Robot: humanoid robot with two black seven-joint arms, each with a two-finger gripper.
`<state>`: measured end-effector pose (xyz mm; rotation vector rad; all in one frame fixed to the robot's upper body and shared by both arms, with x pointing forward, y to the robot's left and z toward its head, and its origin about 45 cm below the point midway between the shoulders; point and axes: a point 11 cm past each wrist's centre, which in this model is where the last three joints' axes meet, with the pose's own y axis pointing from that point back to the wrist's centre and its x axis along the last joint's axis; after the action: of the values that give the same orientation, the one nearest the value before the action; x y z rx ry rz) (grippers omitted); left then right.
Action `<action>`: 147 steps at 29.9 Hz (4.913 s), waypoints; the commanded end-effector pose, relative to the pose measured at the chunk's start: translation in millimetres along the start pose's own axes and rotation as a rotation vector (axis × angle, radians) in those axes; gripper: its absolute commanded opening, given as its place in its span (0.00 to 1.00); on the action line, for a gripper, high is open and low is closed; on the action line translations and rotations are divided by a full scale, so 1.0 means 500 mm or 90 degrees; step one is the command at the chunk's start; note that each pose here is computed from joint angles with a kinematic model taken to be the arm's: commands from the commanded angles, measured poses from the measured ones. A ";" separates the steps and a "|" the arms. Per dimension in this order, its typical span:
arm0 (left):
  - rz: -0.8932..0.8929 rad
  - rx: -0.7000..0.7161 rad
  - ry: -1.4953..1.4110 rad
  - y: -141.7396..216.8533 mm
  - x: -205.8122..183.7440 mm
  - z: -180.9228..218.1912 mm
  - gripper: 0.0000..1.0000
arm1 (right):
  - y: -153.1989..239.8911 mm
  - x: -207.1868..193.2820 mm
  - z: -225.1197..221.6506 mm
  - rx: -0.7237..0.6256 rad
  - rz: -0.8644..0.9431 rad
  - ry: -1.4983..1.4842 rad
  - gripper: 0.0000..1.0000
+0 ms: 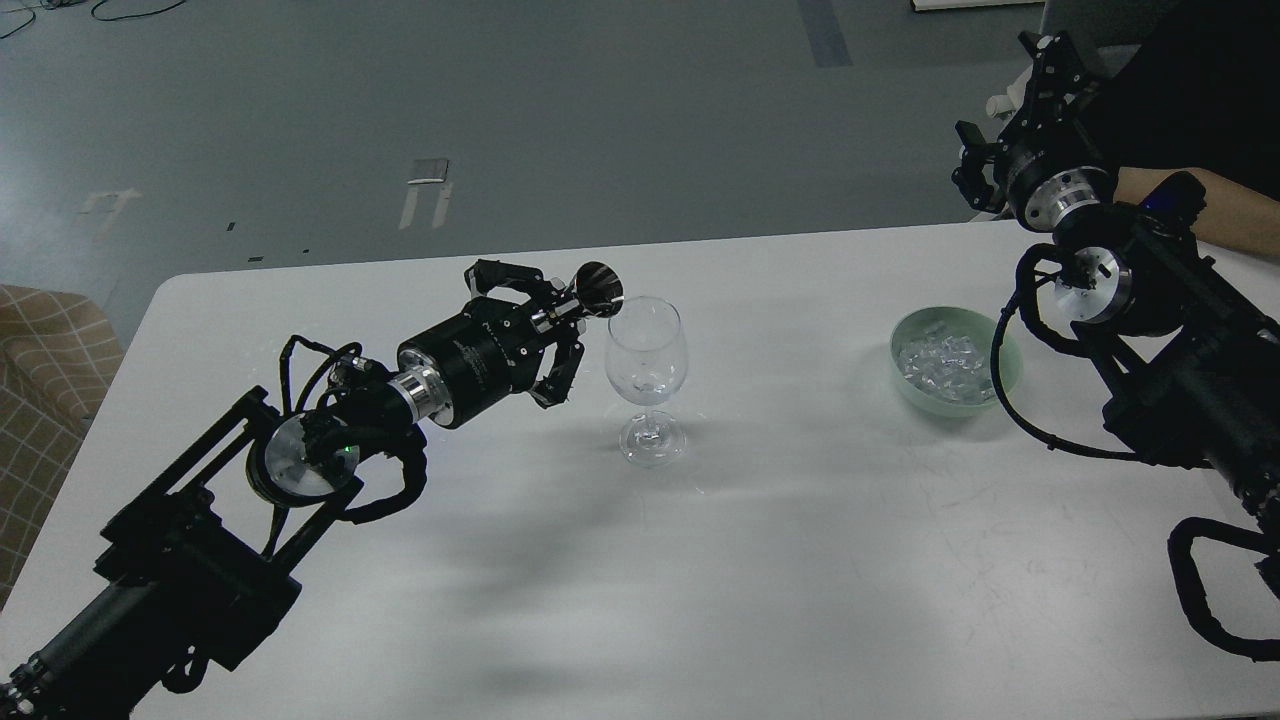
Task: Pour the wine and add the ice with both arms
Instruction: 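Tilt the jigger over the wine glass mouth with the left gripper, then raise and tip the jigger further to pour into the glass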
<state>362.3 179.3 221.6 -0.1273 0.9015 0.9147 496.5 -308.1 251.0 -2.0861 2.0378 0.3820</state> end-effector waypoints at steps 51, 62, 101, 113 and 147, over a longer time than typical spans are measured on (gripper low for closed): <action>0.024 0.026 -0.111 -0.009 -0.005 0.035 0.09 | -0.001 -0.005 -0.003 0.003 0.000 -0.002 1.00; 0.025 0.028 -0.122 -0.005 -0.007 0.043 0.09 | -0.001 -0.005 -0.003 0.004 0.000 -0.003 1.00; 0.010 0.014 -0.187 -0.011 -0.045 0.081 0.09 | -0.001 -0.004 -0.004 0.004 0.001 -0.002 1.00; 0.016 0.018 -0.229 -0.013 -0.048 0.078 0.09 | -0.001 -0.005 -0.005 0.005 0.000 -0.002 1.00; 0.032 0.036 -0.325 -0.016 -0.055 0.077 0.09 | -0.001 -0.004 -0.006 0.006 0.003 -0.003 1.00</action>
<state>383.6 172.6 264.1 0.1636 0.4738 0.9039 497.2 -306.9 254.1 -2.0760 2.0370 0.3775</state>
